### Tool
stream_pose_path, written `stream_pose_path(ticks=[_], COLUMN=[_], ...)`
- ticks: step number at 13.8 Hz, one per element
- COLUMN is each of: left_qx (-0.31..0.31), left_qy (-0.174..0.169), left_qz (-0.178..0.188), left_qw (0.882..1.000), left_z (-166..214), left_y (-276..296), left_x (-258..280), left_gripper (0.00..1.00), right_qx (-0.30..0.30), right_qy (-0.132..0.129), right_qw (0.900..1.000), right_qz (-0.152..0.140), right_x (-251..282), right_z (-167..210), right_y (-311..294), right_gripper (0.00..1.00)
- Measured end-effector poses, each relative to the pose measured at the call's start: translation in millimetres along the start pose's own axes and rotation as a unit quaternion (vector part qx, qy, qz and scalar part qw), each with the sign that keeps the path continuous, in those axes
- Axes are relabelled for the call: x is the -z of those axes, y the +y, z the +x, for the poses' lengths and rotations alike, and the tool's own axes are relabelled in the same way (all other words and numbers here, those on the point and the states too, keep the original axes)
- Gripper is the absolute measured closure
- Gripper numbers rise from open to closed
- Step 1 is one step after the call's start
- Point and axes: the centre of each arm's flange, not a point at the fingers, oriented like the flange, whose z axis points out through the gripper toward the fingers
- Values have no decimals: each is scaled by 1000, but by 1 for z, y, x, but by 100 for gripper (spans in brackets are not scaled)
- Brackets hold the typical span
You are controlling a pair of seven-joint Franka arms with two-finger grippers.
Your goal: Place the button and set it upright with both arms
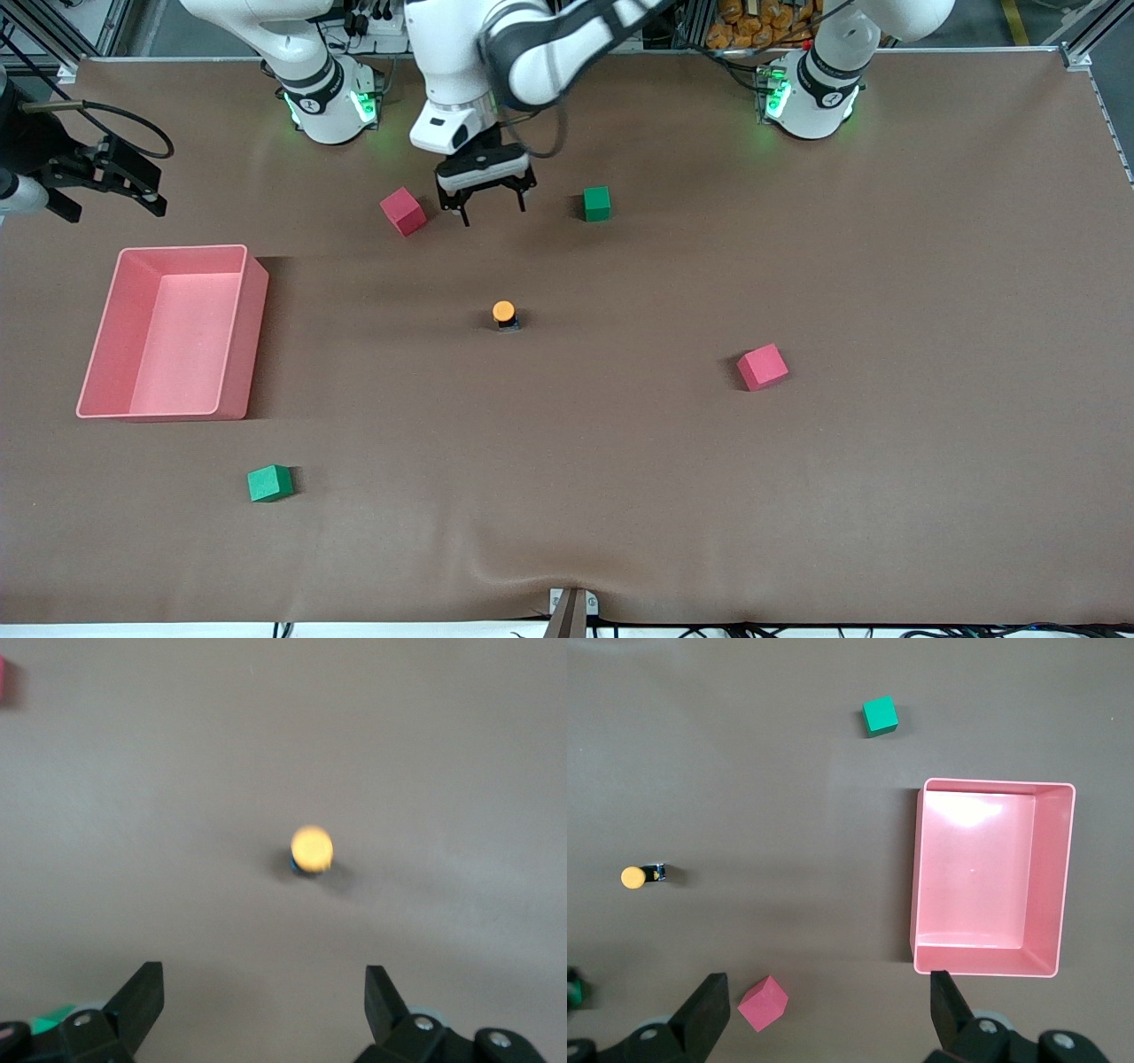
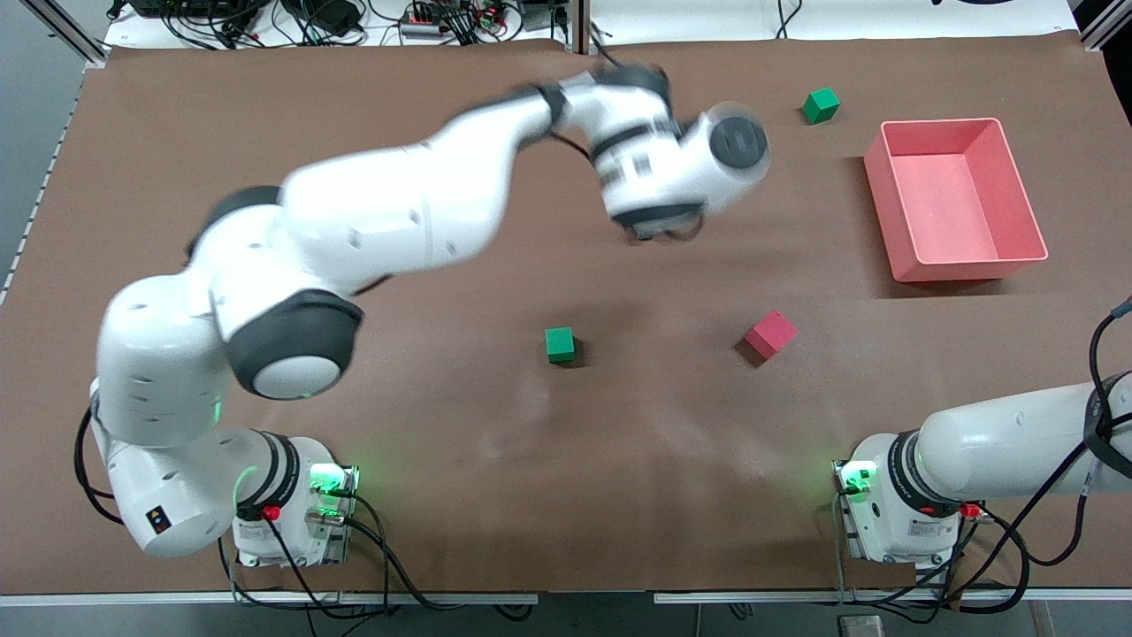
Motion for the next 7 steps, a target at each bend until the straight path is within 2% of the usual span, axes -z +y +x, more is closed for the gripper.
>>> stream_pose_path(ticks=[3, 7], left_qx=[-14, -36], left_qy=[-30, -78], left_qz=[7, -16], left_qw=[999, 996], left_z=[109, 247], left_y=[-50, -141], left_x=[45, 76], left_gripper=[0, 0], right_qx=[0, 0], right_qy=[0, -1], right_qw=[1000, 1000], right_qz=[0, 0], right_x=[0, -1], right_z=[0, 1], right_y=[0, 0], right_gripper=[0, 0])
